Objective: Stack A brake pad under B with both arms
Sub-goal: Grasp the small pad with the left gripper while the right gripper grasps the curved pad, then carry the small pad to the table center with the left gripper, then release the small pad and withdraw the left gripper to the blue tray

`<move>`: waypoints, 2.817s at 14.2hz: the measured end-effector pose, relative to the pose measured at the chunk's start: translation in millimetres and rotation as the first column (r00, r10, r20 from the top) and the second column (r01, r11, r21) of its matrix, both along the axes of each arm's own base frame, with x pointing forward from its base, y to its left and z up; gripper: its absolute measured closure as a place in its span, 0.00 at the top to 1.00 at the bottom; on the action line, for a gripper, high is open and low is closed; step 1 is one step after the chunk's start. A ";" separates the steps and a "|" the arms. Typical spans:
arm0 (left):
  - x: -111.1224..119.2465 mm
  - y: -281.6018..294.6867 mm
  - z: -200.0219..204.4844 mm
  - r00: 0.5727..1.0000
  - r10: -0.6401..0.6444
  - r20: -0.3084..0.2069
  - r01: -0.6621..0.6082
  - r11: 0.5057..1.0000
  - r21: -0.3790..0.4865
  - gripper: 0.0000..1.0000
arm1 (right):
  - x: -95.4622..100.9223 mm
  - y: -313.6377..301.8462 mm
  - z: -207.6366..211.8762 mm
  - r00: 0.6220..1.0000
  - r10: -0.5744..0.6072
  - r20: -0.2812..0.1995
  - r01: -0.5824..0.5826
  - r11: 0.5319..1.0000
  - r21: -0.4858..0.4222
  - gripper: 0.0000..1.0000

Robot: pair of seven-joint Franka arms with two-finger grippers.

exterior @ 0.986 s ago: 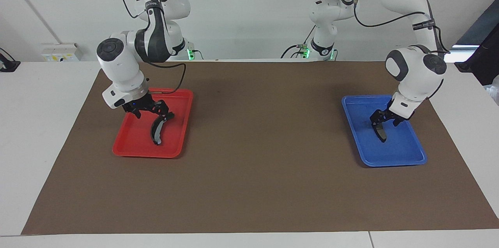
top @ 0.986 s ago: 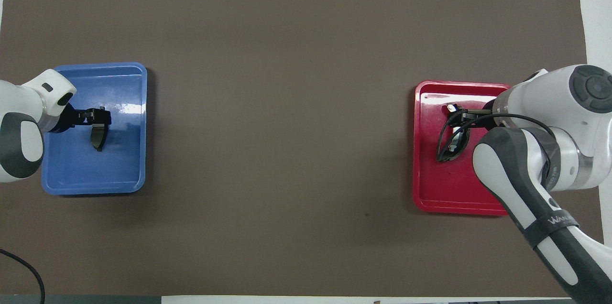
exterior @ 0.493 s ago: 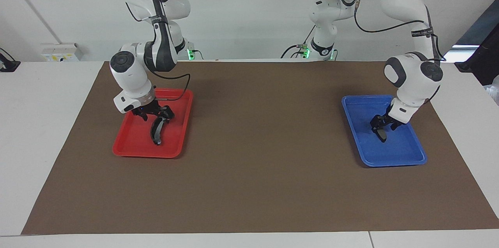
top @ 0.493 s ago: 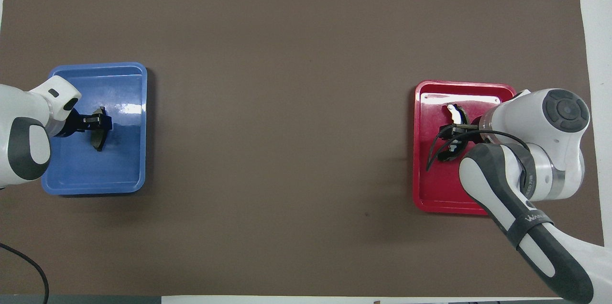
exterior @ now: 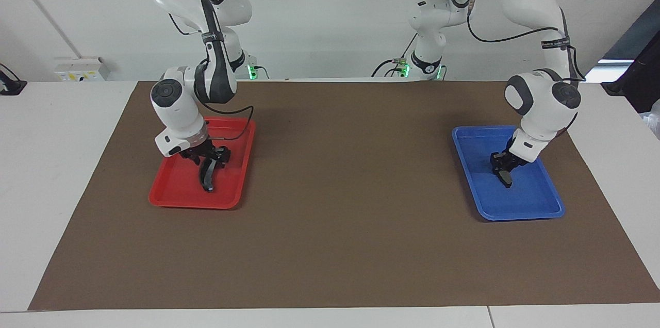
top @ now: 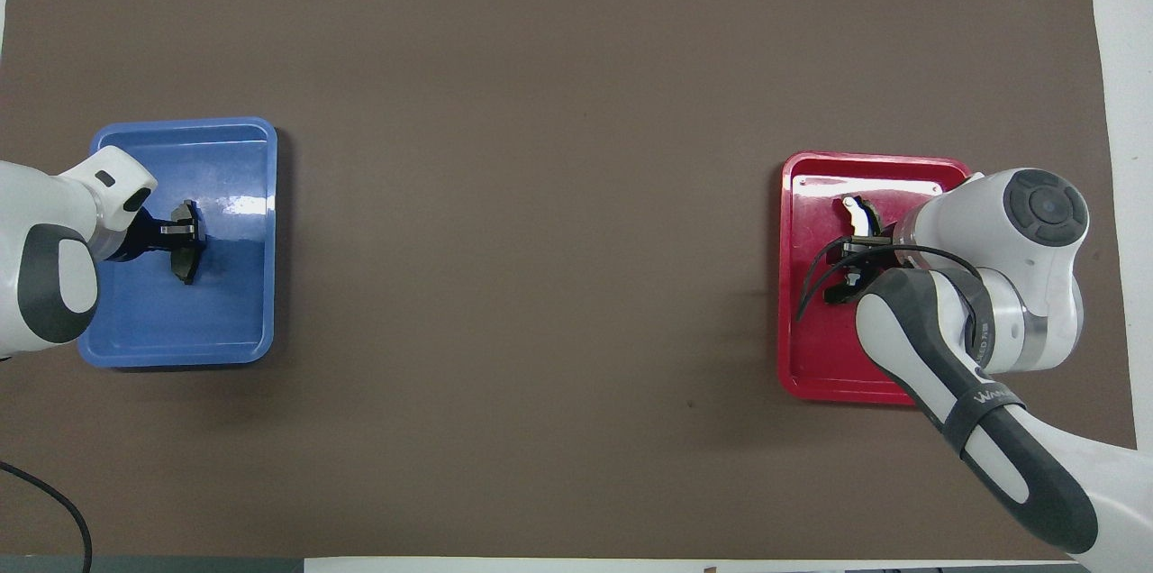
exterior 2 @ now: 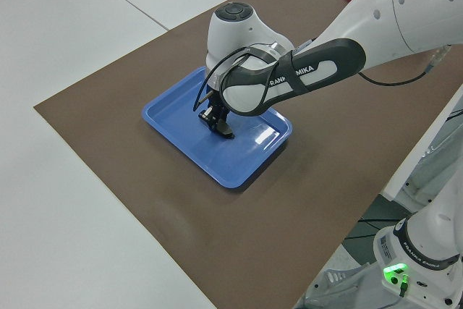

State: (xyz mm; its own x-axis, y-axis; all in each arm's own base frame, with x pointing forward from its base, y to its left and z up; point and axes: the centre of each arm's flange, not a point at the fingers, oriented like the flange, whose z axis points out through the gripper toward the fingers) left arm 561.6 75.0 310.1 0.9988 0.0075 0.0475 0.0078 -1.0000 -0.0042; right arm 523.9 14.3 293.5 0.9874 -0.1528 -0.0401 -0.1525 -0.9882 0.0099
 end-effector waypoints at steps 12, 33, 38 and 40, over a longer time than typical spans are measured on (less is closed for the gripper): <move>7.4 -190.3 86.8 1.000 -0.005 -0.025 0.005 1.000 -0.009 0.40 | 15.7 1.8 25.2 1.000 0.002 -0.019 -0.002 1.000 0.000 0.41; -31.9 -420.6 8.1 0.999 0.008 0.042 -0.005 0.997 -0.071 1.00 | 46.1 2.1 71.7 1.000 0.000 -0.014 0.000 1.000 0.002 0.41; 7.6 -314.4 72.0 0.983 0.183 0.014 -0.182 0.982 -0.044 1.00 | 61.4 104.2 109.1 1.000 0.020 0.012 -0.021 0.996 0.082 0.41; 12.2 -272.3 102.2 0.977 0.213 0.005 -0.213 0.976 -0.032 1.00 | 62.8 172.9 133.8 1.000 0.008 0.020 -0.010 0.995 0.102 0.41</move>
State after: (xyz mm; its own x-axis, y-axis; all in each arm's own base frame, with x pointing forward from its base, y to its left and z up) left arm 573.8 -197.3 412.4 0.9736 0.2219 0.0527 0.2207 -0.9749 0.0282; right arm 586.7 187.3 427.2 0.9896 -0.1397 -0.0352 -0.1425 -0.9853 -0.0939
